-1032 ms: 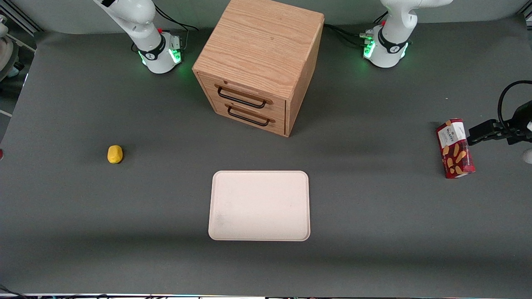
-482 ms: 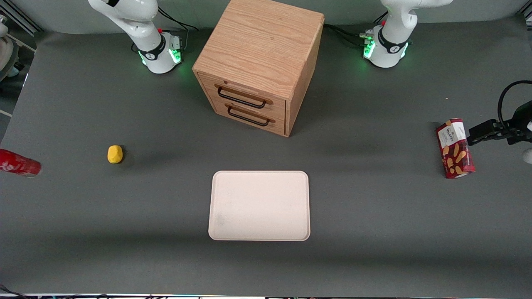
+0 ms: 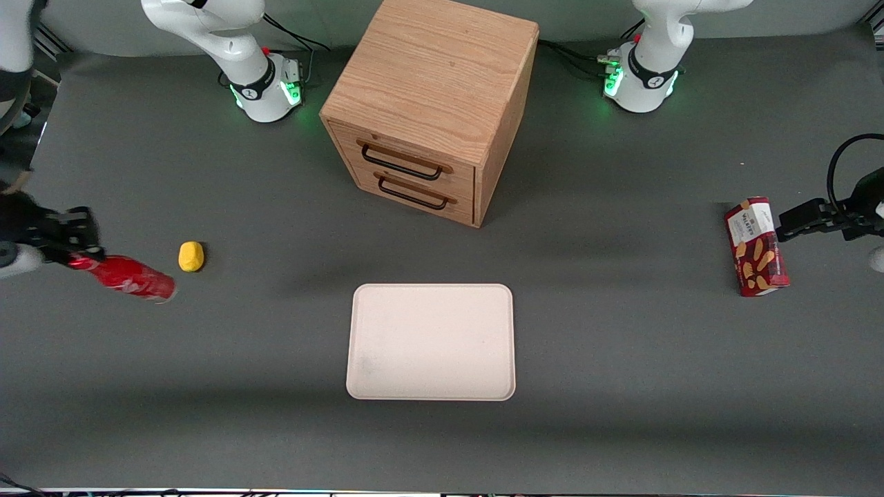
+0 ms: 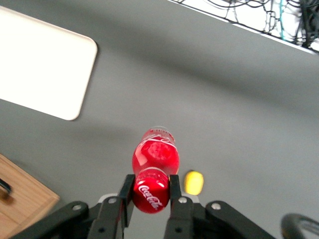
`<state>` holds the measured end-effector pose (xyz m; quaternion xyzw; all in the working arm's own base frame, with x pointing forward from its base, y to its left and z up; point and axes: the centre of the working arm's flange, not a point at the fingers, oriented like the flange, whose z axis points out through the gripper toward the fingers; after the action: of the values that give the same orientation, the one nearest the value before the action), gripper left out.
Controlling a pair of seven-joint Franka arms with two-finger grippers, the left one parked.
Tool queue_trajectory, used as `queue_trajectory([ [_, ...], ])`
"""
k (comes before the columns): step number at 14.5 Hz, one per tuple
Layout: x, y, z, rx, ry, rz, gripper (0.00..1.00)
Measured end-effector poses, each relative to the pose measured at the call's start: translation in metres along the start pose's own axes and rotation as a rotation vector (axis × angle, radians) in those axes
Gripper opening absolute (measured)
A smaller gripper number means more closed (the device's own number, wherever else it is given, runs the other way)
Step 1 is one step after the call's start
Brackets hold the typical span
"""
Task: Place coke bottle on tray
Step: 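Lift the bottle and carry it toward the white tray, then lower the bottle onto the tray's edge and open the right gripper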
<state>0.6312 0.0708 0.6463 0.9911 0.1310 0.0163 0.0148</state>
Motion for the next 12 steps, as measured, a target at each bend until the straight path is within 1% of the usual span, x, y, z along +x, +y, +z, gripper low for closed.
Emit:
queue_trajectory([
  [5, 0.016, -0.118, 0.012, 0.017, -0.010, 0.149, 0.31],
  [7, 0.020, -0.159, 0.019, 0.023, 0.001, 0.205, 0.31],
  [10, 0.024, -0.204, 0.026, 0.045, 0.018, 0.274, 0.31],
  [12, 0.025, -0.218, 0.029, 0.063, 0.015, 0.303, 0.31],
])
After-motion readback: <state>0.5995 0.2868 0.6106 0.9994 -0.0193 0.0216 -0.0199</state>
